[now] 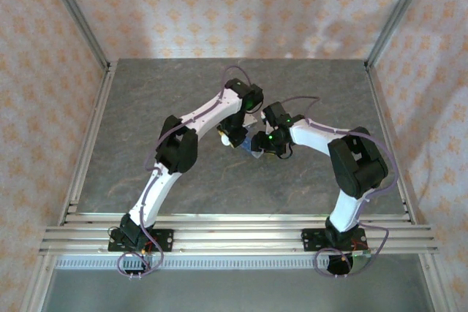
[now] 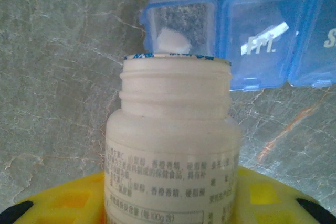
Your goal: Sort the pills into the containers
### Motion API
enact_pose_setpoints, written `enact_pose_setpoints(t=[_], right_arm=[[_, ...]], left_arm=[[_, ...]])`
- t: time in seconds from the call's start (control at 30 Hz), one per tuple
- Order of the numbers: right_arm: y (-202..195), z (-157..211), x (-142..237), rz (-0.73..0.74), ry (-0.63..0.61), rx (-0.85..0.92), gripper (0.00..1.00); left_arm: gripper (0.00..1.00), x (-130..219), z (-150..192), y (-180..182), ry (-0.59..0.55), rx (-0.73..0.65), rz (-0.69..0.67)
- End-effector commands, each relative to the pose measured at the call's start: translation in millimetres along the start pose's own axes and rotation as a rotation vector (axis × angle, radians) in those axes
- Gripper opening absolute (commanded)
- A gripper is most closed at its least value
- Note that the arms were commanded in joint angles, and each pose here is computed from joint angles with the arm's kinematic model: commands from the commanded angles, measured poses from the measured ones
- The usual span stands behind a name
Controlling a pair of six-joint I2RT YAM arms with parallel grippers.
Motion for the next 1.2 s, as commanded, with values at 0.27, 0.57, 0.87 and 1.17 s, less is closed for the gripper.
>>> enact_pose_setpoints(t=[0.27,0.57,0.87,1.17], right_arm=[[-12.4,9.8,-13.4,0.057,0.047,-0.002,0.54],[-14.6,10.5,-14.1,0.064,0.043,-0.006,0.54],[-19.8,11.1,-15.7,0.088,0.034,-0.010,0.54],[-25.6,12.2,-20.1,0.113,0.032,-0.014,0.54]], left_arm=[[0.00,-7.1,-0.8,-0.8,0.049,-0.023,-0.007],[0.00,-2.2,-2.1,0.2,0.017,-0.022,-0.022],[0.00,-2.0,1.1,4.1,-0.056,0.018,-0.028],[0.00,0.7,6.8,8.5,-0.172,0.076,-0.032]])
Point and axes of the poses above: each hand's point on the last joint's axis, 136 mm out from that joint toward the fingers, its own x axis back along the fingers, its own y axis along the line the jaws close on, z = x × y, the point moved 5 cm from there along x, back along the fingers, and after that the axes turned 13 degrees about -x, right-handed, at the moved point
